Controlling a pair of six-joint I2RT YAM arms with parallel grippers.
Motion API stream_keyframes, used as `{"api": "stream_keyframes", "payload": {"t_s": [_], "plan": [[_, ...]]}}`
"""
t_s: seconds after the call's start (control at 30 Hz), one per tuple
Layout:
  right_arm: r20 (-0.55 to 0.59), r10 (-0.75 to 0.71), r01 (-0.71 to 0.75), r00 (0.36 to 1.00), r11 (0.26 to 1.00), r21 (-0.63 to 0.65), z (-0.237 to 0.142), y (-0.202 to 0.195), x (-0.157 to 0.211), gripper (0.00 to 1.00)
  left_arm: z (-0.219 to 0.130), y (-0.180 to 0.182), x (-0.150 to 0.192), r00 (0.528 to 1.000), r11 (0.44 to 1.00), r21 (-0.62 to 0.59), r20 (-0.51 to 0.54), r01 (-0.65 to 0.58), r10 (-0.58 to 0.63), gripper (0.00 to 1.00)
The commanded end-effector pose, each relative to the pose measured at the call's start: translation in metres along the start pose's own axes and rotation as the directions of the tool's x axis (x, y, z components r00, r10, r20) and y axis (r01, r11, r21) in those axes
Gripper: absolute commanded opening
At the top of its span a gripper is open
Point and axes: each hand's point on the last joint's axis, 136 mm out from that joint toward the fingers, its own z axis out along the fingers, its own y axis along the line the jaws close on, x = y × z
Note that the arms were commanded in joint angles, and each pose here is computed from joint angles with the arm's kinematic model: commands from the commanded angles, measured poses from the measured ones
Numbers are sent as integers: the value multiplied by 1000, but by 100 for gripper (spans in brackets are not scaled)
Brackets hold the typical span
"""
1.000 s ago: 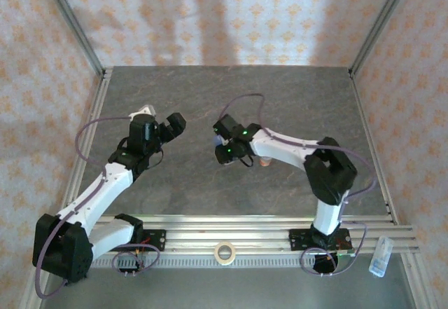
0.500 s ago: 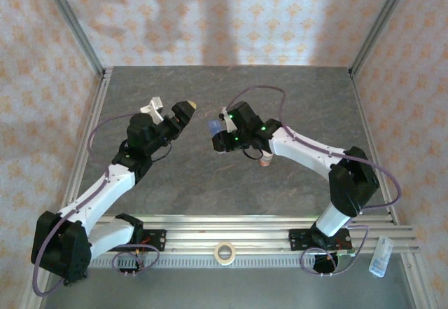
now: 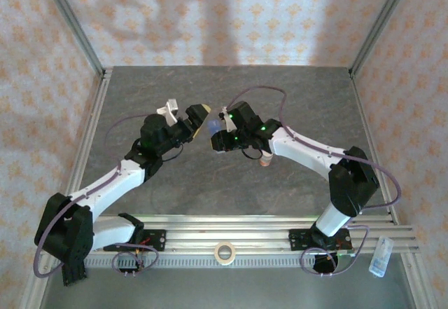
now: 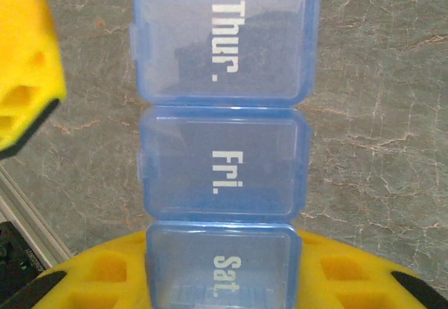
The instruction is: Sort the pills into containers
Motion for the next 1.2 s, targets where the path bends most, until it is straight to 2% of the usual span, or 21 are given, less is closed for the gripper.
{"api": "stream_keyframes", "payload": {"t_s": [0.0,0.63,1.17], "plan": [[26,-2,2,1000,1000,-17,0,6,-9,39,3,-12,3,1000,999,53,-6,-13,13,100],[16,3,-2,1000,1000,-29,4,5,-3,39,22,-21,10,999,998,62,-29,-19,21,100],[1,8,-8,1000,1000,-14,11,-1,1,38,24,-30,15,999,997,77,-35,-24,26,100]]}}
